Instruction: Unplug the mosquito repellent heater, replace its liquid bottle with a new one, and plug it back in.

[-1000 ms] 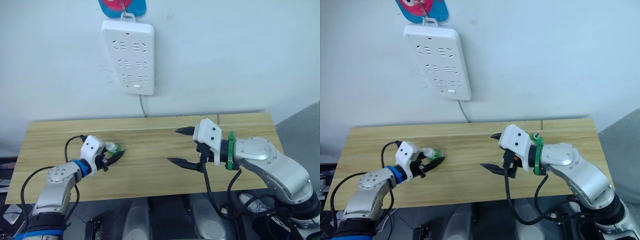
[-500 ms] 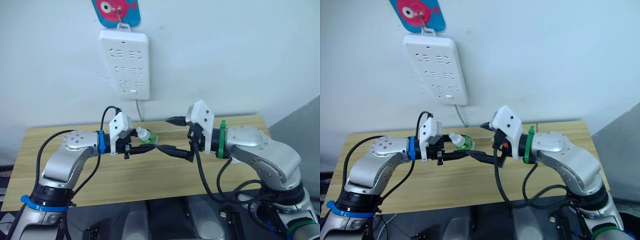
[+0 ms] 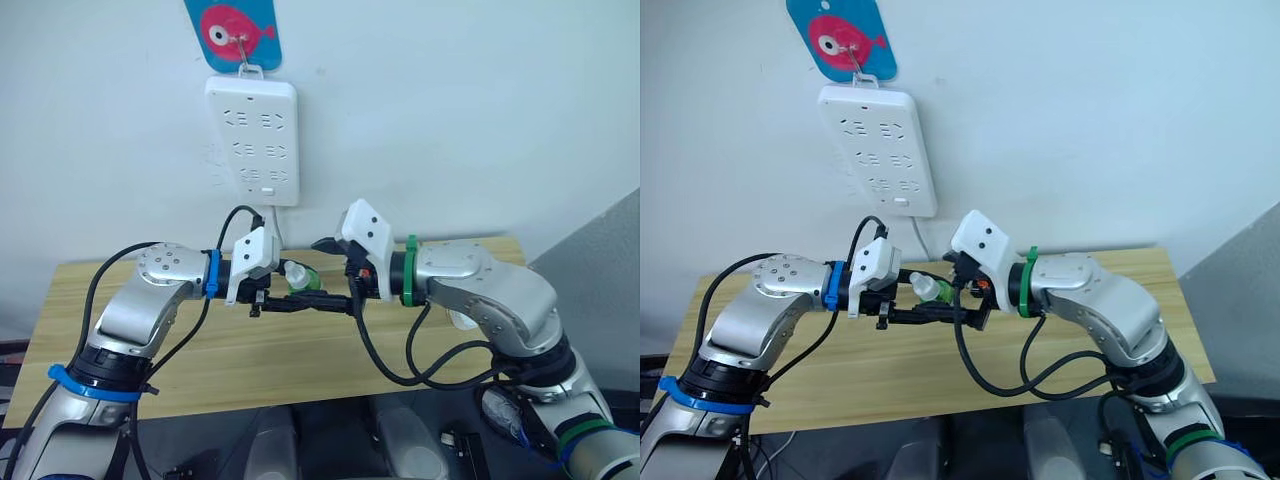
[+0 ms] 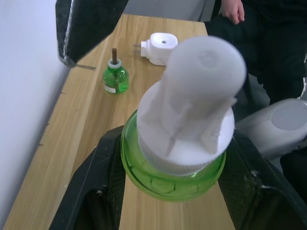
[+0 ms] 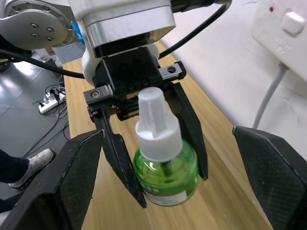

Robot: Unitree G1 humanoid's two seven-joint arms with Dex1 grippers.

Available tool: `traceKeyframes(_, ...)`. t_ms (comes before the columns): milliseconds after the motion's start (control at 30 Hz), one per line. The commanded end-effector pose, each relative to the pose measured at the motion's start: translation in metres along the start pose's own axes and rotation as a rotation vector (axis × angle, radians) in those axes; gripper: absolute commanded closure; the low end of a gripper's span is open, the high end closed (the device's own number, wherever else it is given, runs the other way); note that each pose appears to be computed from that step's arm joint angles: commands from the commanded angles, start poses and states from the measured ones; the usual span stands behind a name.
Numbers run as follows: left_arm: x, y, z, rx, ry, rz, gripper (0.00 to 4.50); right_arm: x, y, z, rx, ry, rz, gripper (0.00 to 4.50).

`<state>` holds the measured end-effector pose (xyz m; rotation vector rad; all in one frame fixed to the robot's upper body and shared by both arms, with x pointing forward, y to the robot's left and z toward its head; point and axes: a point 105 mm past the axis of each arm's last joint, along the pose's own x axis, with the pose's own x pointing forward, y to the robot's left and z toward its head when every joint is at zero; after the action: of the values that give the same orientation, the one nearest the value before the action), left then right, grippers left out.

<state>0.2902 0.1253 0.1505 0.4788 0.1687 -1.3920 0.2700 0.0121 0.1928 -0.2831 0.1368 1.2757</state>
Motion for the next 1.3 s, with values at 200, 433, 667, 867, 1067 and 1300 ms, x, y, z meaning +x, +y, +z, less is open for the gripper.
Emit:
traceKeyframes(200,-0.008,0.007,0.007,0.030,-0.005,-0.004,2.25,0.009,0.007,0.007,-0.059,-0.028,0.027,0.53)
traceKeyframes(433,-0.007,0.008,0.009,0.039,-0.007,-0.012,2.25,0.013,0.007,0.005,-0.061,-0.034,0.018,3.11)
traceKeyframes(667,-0.006,0.009,0.012,0.042,-0.009,-0.012,2.25,0.015,0.009,0.003,-0.086,-0.027,0.017,4.15)
traceKeyframes(867,-0.009,0.010,0.011,0.043,0.005,-0.008,2.25,0.008,0.002,0.012,-0.073,-0.084,-0.004,3.40)
traceKeyframes(1067,-0.010,0.011,0.011,0.052,0.010,-0.006,2.25,0.005,0.000,0.011,-0.072,-0.078,-0.006,1.46)
traceKeyframes(1300,-0.007,0.011,0.012,0.060,0.013,-0.013,2.25,0.013,-0.002,0.018,-0.066,-0.109,-0.025,0.81)
